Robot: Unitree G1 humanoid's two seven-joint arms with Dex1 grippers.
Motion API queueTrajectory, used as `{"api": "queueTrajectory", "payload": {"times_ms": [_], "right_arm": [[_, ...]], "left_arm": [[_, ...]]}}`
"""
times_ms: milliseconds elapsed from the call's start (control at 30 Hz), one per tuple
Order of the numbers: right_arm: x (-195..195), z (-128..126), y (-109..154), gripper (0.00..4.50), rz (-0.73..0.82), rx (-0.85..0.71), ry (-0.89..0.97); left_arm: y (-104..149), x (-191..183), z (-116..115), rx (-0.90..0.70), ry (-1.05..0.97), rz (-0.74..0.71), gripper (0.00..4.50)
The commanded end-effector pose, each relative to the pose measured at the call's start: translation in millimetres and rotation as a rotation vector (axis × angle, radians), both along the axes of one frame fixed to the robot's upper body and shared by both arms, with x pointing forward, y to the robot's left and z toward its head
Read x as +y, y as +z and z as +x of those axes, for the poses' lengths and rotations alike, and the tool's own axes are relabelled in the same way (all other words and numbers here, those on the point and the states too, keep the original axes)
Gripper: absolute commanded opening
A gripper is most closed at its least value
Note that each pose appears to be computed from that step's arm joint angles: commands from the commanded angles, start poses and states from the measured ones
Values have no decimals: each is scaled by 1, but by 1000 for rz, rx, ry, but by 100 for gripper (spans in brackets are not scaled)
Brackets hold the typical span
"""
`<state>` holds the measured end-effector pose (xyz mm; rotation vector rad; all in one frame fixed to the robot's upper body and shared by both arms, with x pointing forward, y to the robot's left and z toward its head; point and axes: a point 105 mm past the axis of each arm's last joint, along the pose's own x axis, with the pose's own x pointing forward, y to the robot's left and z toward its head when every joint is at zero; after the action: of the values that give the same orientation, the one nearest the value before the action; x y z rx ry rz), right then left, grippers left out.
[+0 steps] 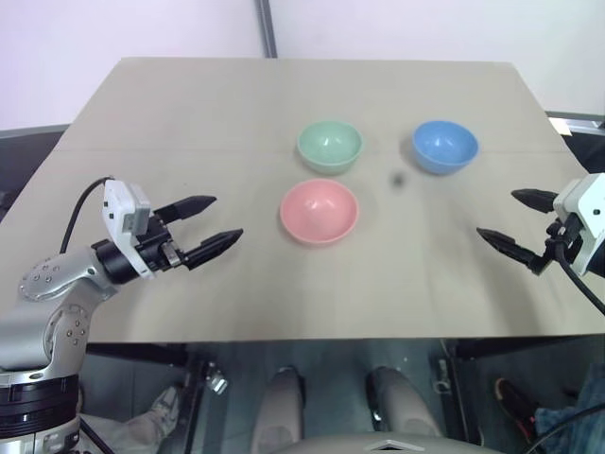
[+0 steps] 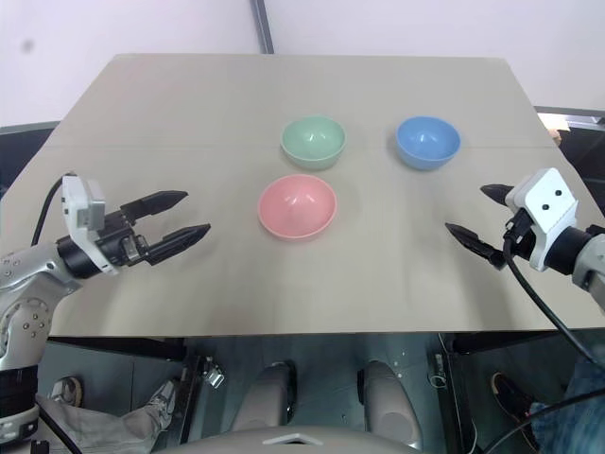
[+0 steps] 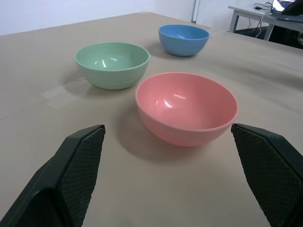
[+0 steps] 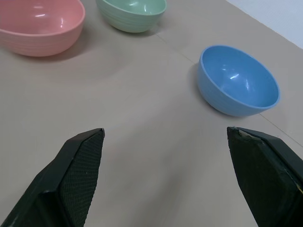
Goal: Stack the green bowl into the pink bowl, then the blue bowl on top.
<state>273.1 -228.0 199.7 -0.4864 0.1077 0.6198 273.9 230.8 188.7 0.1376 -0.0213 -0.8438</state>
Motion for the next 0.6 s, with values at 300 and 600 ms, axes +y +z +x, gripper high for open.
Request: {"api": "queueTrajectory", "payload": {"times_ms": [300, 600], "right_arm": [[39, 4, 15, 448, 46, -75, 169], [90, -19, -3, 448, 11, 10, 482]], "left_arm": [[15, -13, 0, -65, 20, 72, 450], [19, -51, -7, -149, -57, 441, 450]]}}
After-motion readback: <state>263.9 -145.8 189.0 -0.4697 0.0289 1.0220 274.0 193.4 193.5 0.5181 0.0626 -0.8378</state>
